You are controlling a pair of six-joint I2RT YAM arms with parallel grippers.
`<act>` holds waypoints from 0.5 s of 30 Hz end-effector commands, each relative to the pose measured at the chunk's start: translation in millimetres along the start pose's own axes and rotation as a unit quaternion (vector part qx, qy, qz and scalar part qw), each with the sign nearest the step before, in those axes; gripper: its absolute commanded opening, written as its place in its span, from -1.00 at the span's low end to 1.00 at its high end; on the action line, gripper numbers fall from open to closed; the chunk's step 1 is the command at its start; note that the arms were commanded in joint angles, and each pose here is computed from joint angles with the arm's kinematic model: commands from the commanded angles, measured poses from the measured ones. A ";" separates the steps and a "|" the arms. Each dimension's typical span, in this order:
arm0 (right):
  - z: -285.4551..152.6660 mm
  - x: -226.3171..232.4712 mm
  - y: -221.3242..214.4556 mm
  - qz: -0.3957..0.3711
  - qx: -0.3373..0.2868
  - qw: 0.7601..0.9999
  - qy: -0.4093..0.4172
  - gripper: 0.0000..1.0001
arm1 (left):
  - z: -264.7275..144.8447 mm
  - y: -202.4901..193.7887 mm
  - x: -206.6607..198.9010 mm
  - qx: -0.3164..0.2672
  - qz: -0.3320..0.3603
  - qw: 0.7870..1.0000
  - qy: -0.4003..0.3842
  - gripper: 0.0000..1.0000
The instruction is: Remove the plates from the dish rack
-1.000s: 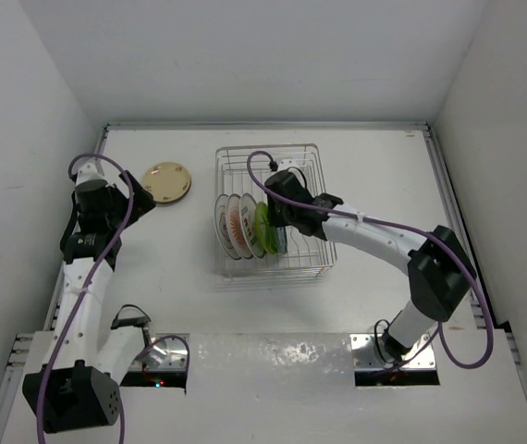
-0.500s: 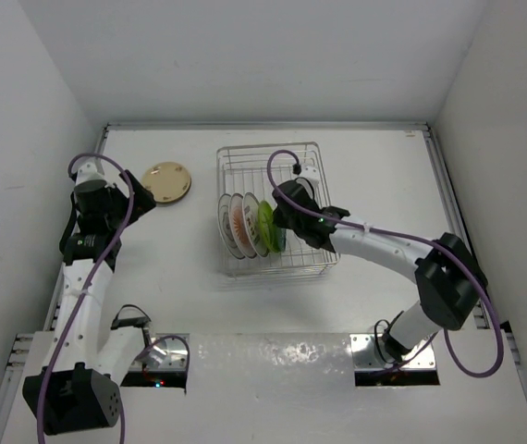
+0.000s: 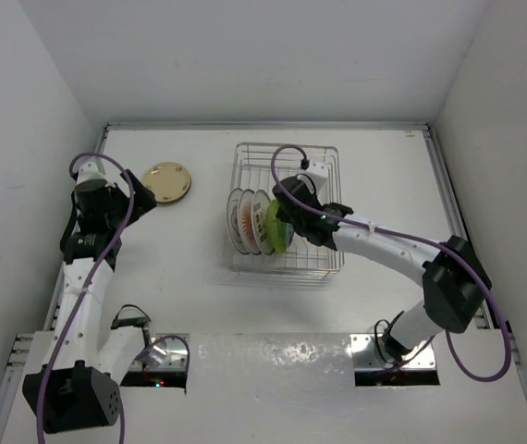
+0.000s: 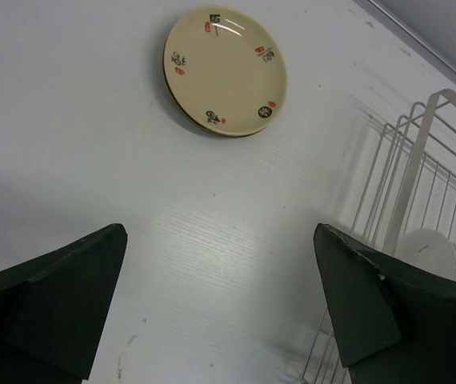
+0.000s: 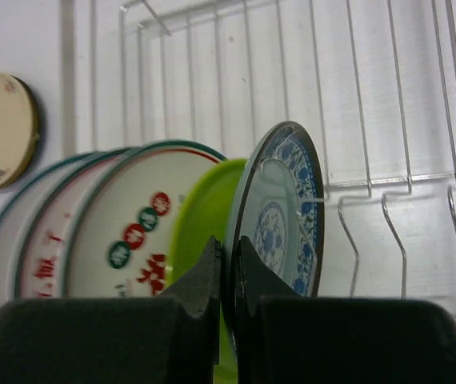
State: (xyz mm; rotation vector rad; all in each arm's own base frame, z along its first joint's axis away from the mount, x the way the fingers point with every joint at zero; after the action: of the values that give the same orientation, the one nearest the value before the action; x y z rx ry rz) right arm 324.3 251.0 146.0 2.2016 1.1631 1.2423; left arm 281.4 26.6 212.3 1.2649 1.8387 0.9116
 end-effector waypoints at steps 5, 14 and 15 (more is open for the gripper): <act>-29.8 71.0 63.2 -0.102 -0.032 0.992 0.069 -1.00 | -6.9 31.8 -16.8 -0.040 -0.017 0.998 -0.039 1.00; -78.1 120.0 85.6 -0.343 0.028 0.922 0.176 -1.00 | -63.3 102.3 -85.9 -0.081 -0.081 0.967 -0.228 1.00; -82.0 123.0 82.0 -0.381 0.034 0.905 0.184 -1.00 | -73.6 104.0 -99.6 -0.074 -0.087 0.955 -0.275 1.00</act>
State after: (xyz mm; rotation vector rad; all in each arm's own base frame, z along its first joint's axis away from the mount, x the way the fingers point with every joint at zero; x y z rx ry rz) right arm 343.1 283.8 308.3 1.6428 1.6511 1.3793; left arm 297.6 -14.8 300.3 1.1519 1.6005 0.7066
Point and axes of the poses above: each gripper's point midway between its finger pads, its own z axis out along the fingers, its own x axis along the line the jaws close on, y = z × x, the point moved 2 cm from there along -z, back along the fingers, and after that the axes turned 15 degrees about z, right-handed, at the moved point
